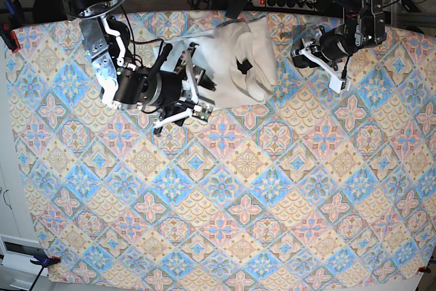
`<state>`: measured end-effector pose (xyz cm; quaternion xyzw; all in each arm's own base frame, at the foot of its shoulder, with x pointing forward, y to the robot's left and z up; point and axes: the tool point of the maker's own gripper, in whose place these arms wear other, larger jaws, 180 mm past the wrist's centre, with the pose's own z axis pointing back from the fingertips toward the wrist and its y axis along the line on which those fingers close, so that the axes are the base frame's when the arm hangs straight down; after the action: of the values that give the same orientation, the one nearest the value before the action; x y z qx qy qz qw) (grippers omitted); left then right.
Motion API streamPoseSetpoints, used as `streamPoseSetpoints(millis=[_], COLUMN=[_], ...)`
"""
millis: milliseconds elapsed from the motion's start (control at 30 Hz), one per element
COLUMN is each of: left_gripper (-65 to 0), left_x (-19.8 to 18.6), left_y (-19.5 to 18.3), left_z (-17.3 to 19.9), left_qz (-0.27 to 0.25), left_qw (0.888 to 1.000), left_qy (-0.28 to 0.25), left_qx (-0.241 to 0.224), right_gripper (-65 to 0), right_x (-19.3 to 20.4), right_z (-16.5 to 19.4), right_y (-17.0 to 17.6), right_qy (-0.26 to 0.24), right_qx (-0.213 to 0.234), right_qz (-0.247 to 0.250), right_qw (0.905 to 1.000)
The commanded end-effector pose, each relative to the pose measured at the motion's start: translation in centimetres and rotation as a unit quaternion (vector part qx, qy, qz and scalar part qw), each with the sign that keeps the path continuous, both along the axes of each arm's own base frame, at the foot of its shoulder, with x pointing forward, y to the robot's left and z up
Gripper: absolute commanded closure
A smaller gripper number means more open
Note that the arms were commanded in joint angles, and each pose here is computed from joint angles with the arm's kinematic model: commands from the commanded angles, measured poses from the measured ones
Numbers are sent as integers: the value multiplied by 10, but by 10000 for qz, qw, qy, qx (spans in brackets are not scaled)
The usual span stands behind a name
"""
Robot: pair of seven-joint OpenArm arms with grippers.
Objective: Fold the T-shirt properly
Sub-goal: 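Fold the strip's end over toward the middle with the right gripper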
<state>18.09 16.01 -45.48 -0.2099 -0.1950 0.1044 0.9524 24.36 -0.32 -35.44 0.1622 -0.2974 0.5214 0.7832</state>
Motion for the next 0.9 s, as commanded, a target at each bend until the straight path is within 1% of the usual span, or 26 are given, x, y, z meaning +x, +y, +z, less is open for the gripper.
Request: streamPoseSetpoints(millis=[0,100,167,233,300,367,433,567,633,800,867], left_gripper=[-163,-163,-163,-163,-163,-163,-163,-163,-163,-163,-163], left_x=[5,2,-1,-5,-12,-19,-25,-31,-31,-28,-19], left_y=[2,-2,-12,-25,-38,-54,-64,-69,-68,-66,-68], left_z=[6,4,2,0,-3,-7,-10,-16,-17,-20,-18], left_qz=[-10,-75,-250,-477,-764,-1058,-1250,-1428,-1418,-1472,-1450], left_qw=[9999,9999,9997,9988,9970,9943,9919,9894,9895,9881,9884], left_qy=[-121,-75,-37,0,68,132,189,255,251,233,131], left_qx=[4,-19,-53,-80,-67,-74,-73,72,141,370,422], right_gripper=[-254,-247,-225,-195,-168,-149,-144,-141,-139,-138,-138], right_x=[8,11,10,8,9,17,28,47,52,51,51], right_z=[14,10,-3,-25,-44,-50,-52,-51,-47,-46,-45], right_y=[6,5,3,-3,-13,-13,-13,-16,-12,-1,2], right_qy=[-183,-131,64,295,391,280,146,-145,-253,-225,-223], right_qx=[228,299,299,171,-74,-237,-409,-771,-757,-640,-602], right_qz=[17,-48,-107,-205,-302,-359,-397,-443,-443,-436,-433], right_qw=[9996,9995,9995,9992,9987,9987,9983,9959,9958,9967,9970])
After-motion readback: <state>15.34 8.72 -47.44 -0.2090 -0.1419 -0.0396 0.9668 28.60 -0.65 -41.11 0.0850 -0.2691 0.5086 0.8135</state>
